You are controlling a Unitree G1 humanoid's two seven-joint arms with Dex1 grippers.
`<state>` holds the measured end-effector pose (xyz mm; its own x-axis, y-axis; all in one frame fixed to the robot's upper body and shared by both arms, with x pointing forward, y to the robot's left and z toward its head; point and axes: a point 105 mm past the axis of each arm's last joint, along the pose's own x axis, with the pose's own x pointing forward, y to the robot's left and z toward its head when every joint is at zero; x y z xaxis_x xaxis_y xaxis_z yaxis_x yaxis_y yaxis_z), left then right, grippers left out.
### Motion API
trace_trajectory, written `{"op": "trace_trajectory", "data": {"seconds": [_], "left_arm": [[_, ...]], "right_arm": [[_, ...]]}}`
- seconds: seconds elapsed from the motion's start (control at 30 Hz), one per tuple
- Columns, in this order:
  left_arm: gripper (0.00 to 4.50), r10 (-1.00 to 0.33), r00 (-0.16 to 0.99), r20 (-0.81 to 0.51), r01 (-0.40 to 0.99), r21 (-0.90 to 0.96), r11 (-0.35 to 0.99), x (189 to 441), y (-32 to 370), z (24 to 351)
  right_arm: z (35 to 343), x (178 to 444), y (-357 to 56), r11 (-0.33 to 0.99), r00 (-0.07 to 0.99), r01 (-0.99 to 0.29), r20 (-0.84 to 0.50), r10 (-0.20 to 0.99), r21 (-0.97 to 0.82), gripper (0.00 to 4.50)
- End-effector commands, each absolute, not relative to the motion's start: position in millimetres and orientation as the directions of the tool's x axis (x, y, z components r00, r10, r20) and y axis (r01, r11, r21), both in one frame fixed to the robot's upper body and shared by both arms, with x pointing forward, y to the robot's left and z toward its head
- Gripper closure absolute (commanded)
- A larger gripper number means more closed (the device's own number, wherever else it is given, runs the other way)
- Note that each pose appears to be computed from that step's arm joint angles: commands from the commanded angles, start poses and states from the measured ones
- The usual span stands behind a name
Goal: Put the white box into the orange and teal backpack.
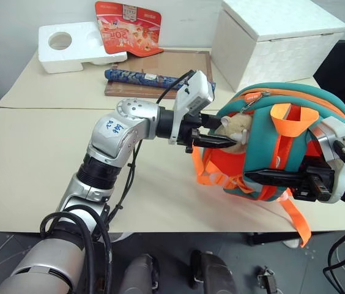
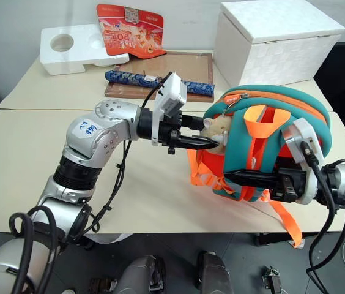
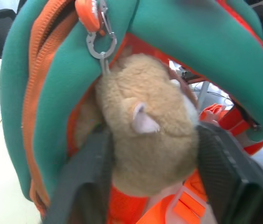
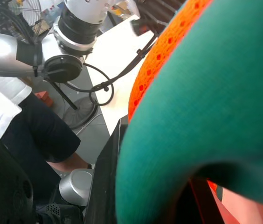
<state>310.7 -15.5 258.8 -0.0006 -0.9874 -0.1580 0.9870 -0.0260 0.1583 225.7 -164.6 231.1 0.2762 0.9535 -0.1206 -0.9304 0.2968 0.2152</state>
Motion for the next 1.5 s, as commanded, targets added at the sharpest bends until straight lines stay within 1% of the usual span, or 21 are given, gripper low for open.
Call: {"op": "trace_trajectory", "data": {"seconds": [0.03, 0.13, 0.2, 0.27, 0.43, 0.5, 0.57, 0.6, 0.73, 0.8, 0.9, 0.97, 1.03, 1.1, 1.13, 1.2, 1.23, 1.3, 1.43, 1.47, 1.5], "left_arm": [[3.38, -0.994, -0.027, -0.104, 0.988, 0.151, -0.043, 305.3, -11.7, 273.3], [4.1, -0.99, -0.137, -0.037, 0.984, 0.11, -0.14, 289.3, -1.1, 289.4], [4.27, -0.998, -0.051, 0.024, 0.995, 0.086, -0.049, 305.0, 13.4, 313.0], [4.28, -0.999, 0.019, 0.051, 0.998, 0.058, 0.022, 319.1, 34.1, 328.7], [4.28, -0.978, 0.186, -0.093, 0.967, 0.194, 0.166, 346.0, 83.5, 322.0], [4.28, -0.941, 0.269, -0.203, 0.938, 0.279, 0.208, 359.4, 104.3, 303.1], [4.28, -0.869, 0.343, -0.356, 0.907, 0.367, 0.208, 371.9, 121.8, 268.1], [4.28, -0.851, 0.352, -0.39, 0.902, 0.385, 0.197, 374.4, 125.0, 258.9], [4.28, -0.782, 0.321, -0.534, 0.898, 0.433, 0.073, 374.3, 113.1, 190.6], [4.28, -0.779, 0.301, -0.55, 0.899, 0.436, 0.038, 371.6, 100.6, 169.8], [4.28, -0.788, 0.278, -0.549, 0.897, 0.441, 0.01, 366.3, 82.0, 152.7], [4.28, -0.833, 0.248, -0.495, 0.915, 0.402, 0.034, 358.8, 65.8, 155.4], [4.28, -0.856, 0.237, -0.459, 0.929, 0.364, 0.062, 354.3, 63.1, 160.1], [3.59, -0.868, 0.251, -0.428, 0.937, 0.332, 0.108, 352.7, 70.3, 168.0], [3.33, -0.876, 0.261, -0.405, 0.943, 0.301, 0.141, 351.7, 77.0, 173.7], [2.67, -0.884, 0.269, -0.381, 0.949, 0.26, 0.177, 349.0, 86.1, 180.5], [2.37, -0.887, 0.272, -0.373, 0.953, 0.234, 0.194, 346.3, 95.1, 182.8], [1.78, -0.895, 0.296, -0.333, 0.953, 0.168, 0.253, 337.6, 123.9, 193.6], [0.55, -0.913, 0.331, -0.236, 0.943, 0.07, 0.324, 319.5, 159.2, 219.9], [0.2, -0.916, 0.339, -0.215, 0.941, 0.055, 0.335, 315.0, 165.6, 226.5], [0.02, -0.911, 0.367, -0.19, 0.93, 0.045, 0.365, 309.4, 181.2, 236.7]], "right_arm": [[243.3, 219.7, -163.9, 0.287, 0.277, -0.945, -0.081, 0.957, 0.159, 4.5], [240.9, 220.0, -167.4, 0.304, 0.294, -0.938, -0.087, 0.952, 0.163, 4.5], [239.8, 220.8, -173.9, 0.33, 0.319, -0.93, -0.093, 0.943, 0.163, 4.5], [240.3, 220.2, -180.4, 0.348, 0.336, -0.923, -0.095, 0.937, 0.165, 4.5], [239.4, 220.6, -194.7, 0.389, 0.377, -0.906, -0.1, 0.921, 0.168, 4.5], [238.3, 221.8, -200.6, 0.405, 0.394, -0.897, -0.095, 0.914, 0.178, 4.5], [234.7, 222.5, -206.0, 0.42, 0.409, -0.887, -0.094, 0.908, 0.191, 4.5], [233.6, 222.6, -207.2, 0.423, 0.412, -0.885, -0.095, 0.906, 0.193, 4.5], [228.0, 225.2, -208.2, 0.431, 0.421, -0.879, -0.093, 0.902, 0.203, 4.5], [227.0, 226.8, -207.6, 0.43, 0.42, -0.88, -0.093, 0.903, 0.201, 4.5], [225.7, 230.9, -207.1, 0.435, 0.424, -0.881, -0.095, 0.9, 0.188, 4.5], [224.2, 243.8, -207.9, 0.483, 0.474, -0.865, -0.094, 0.875, 0.134, 4.5], [221.0, 254.0, -207.7, 0.515, 0.504, -0.851, -0.11, 0.856, 0.102, 4.5], [217.0, 259.2, -206.1, 0.521, 0.507, -0.85, -0.146, 0.849, 0.078, 3.88], [215.0, 260.4, -207.6, 0.524, 0.507, -0.848, -0.168, 0.845, 0.076, 3.62], [212.7, 261.0, -211.3, 0.526, 0.504, -0.847, -0.196, 0.841, 0.079, 2.91], [212.8, 260.4, -219.3, 0.534, 0.509, -0.842, -0.218, 0.833, 0.075, 2.62], [218.5, 257.0, -248.3, 0.577, 0.541, -0.814, -0.268, 0.797, 0.073, 1.99], [236.4, 244.3, -297.1, 0.642, 0.592, -0.762, -0.306, 0.746, 0.091, 0.63], [241.1, 241.1, -308.1, 0.657, 0.605, -0.748, -0.309, 0.733, 0.094, 0.2], [247.7, 235.9, -321.3, 0.683, 0.629, -0.725, -0.315, 0.711, 0.092, 0.02]]}}
